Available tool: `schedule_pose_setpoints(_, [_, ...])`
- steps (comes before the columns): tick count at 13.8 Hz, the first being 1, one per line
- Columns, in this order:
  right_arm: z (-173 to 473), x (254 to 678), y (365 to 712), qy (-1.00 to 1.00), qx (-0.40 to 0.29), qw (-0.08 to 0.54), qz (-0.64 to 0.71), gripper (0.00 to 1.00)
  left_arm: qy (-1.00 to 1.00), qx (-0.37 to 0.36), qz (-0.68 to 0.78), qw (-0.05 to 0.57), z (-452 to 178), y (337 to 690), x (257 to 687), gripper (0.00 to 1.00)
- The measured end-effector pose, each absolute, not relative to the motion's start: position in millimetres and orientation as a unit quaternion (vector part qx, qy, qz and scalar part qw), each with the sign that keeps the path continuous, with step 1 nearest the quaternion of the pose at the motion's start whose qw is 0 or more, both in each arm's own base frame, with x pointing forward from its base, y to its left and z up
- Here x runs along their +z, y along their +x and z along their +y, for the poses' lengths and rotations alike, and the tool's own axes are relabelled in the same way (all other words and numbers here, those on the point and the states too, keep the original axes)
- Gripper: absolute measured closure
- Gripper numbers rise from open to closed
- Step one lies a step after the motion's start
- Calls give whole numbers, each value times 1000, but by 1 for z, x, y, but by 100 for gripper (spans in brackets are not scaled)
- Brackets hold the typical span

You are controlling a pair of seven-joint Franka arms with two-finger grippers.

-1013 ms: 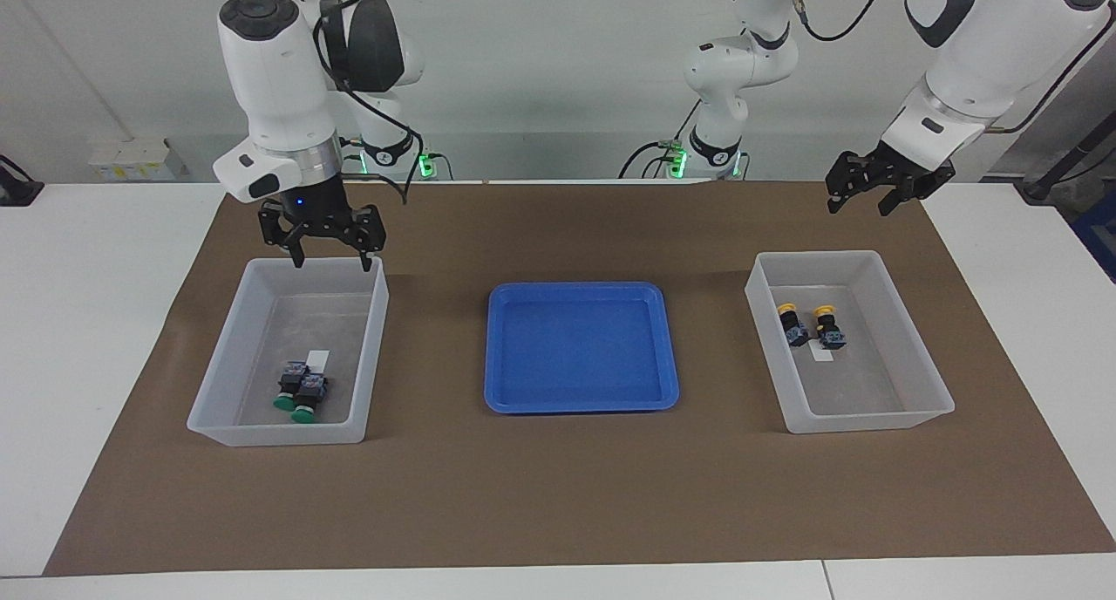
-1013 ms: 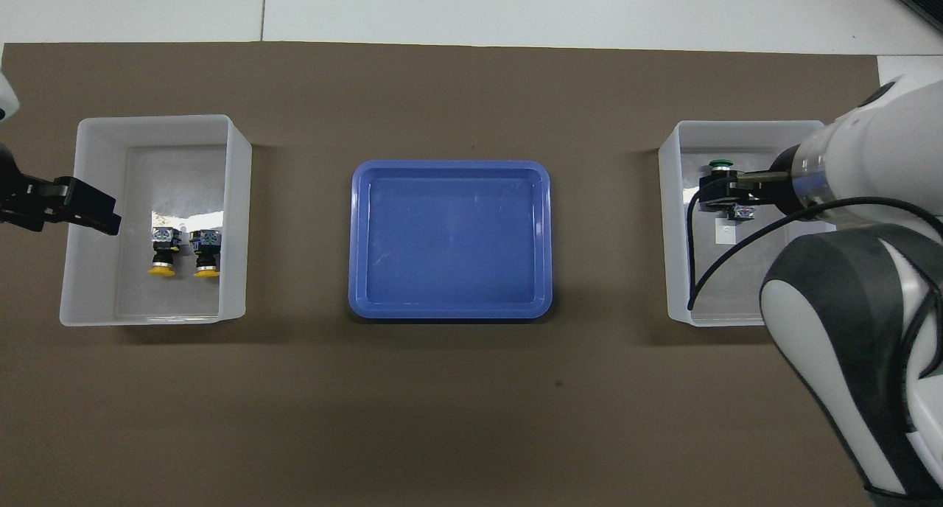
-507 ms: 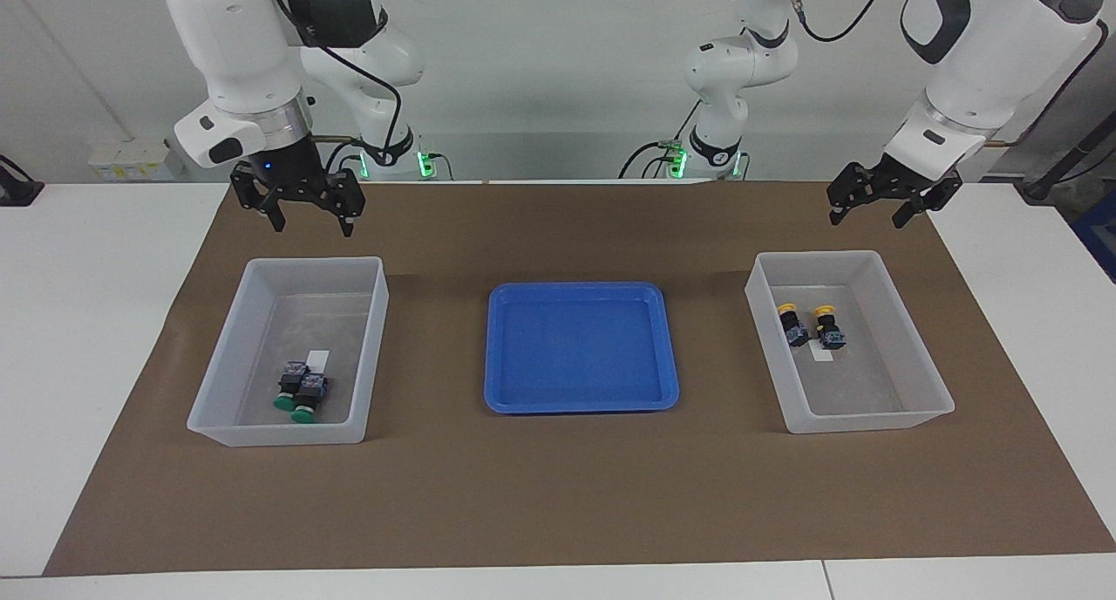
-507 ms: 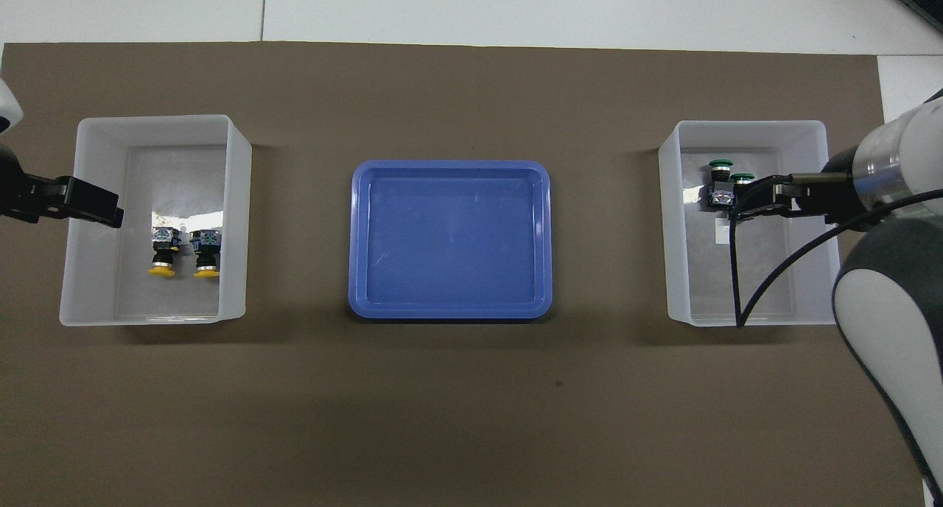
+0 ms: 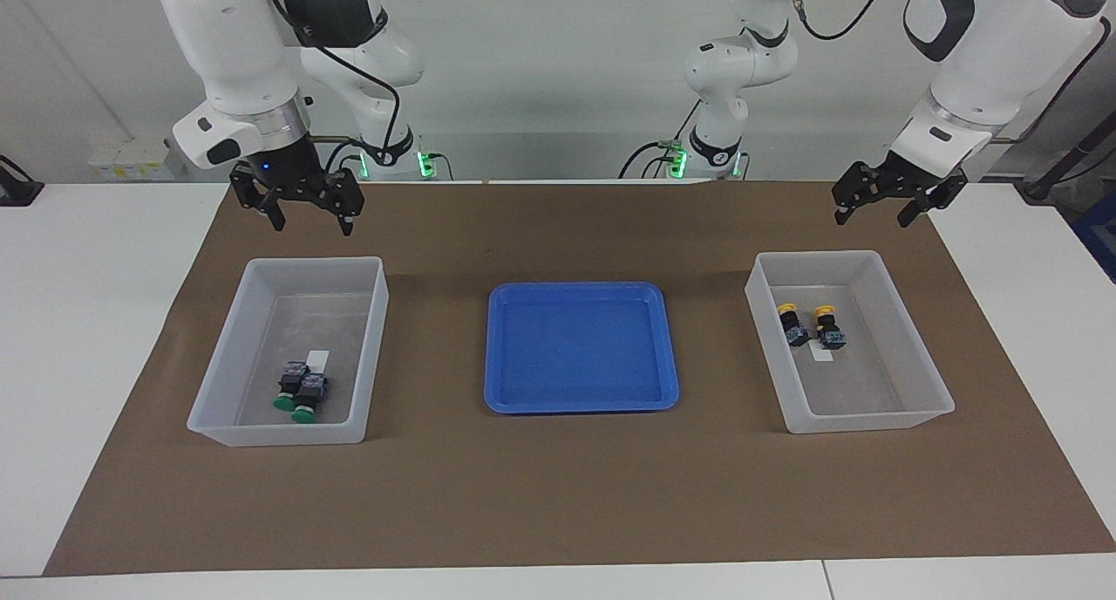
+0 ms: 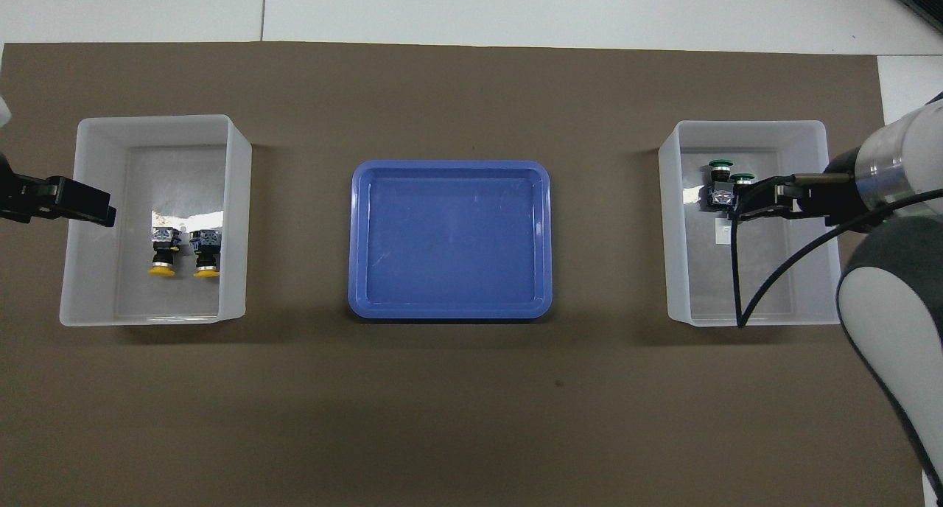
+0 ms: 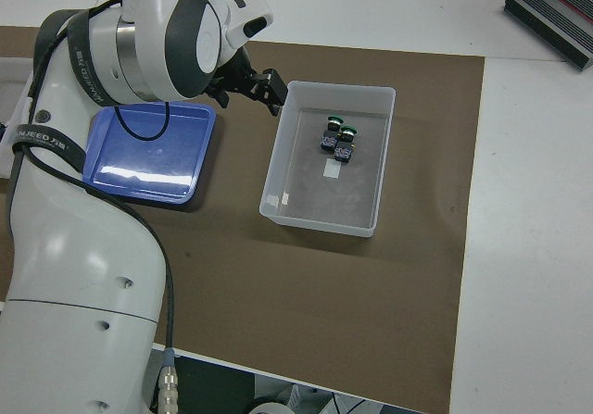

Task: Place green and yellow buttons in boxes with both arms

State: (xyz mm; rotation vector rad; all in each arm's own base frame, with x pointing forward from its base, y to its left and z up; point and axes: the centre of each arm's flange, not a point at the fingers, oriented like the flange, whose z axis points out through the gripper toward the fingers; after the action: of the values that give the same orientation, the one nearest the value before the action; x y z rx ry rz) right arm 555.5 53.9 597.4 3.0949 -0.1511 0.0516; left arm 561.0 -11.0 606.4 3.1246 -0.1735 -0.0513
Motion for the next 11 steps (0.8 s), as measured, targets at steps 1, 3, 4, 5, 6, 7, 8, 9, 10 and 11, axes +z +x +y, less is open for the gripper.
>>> schedule_pose_setpoints(1, [52,597,556,998,17,21,-51,0,998,-14,-55,6,-11,561,607,0])
schedule_pose_setpoints(3, [51,597,556,998,17,21,-52,0,998,-13,-55,6,-11,562,607,0])
schedule_pose_setpoints(4, [49,597,556,998,17,21,-53,0,998,-13,-55,6,-11,562,607,0])
schedule_pose_setpoints(5, [44,597,556,998,16,21,-58,0,998,-13,-55,6,-11,562,607,0])
schedule_pose_setpoints(6, [38,597,557,998,16,21,-63,0,998,-14,-56,6,-11,562,606,0])
schedule_pose_setpoints(7, [34,597,557,997,16,22,-67,0,998,-15,-56,6,-12,561,605,0])
schedule_pose_setpoints(8, [32,597,557,997,16,22,-68,0,998,-16,-56,6,-12,561,604,0])
schedule_pose_setpoints(9, [32,597,557,997,16,22,-69,0,998,-18,-56,6,-12,561,603,0])
schedule_pose_setpoints(10, [32,597,557,997,16,22,-68,0,998,-18,-56,6,-12,561,602,0])
schedule_pose_setpoints(11, [33,597,557,997,17,21,-67,0,998,-18,-56,6,-12,561,602,0])
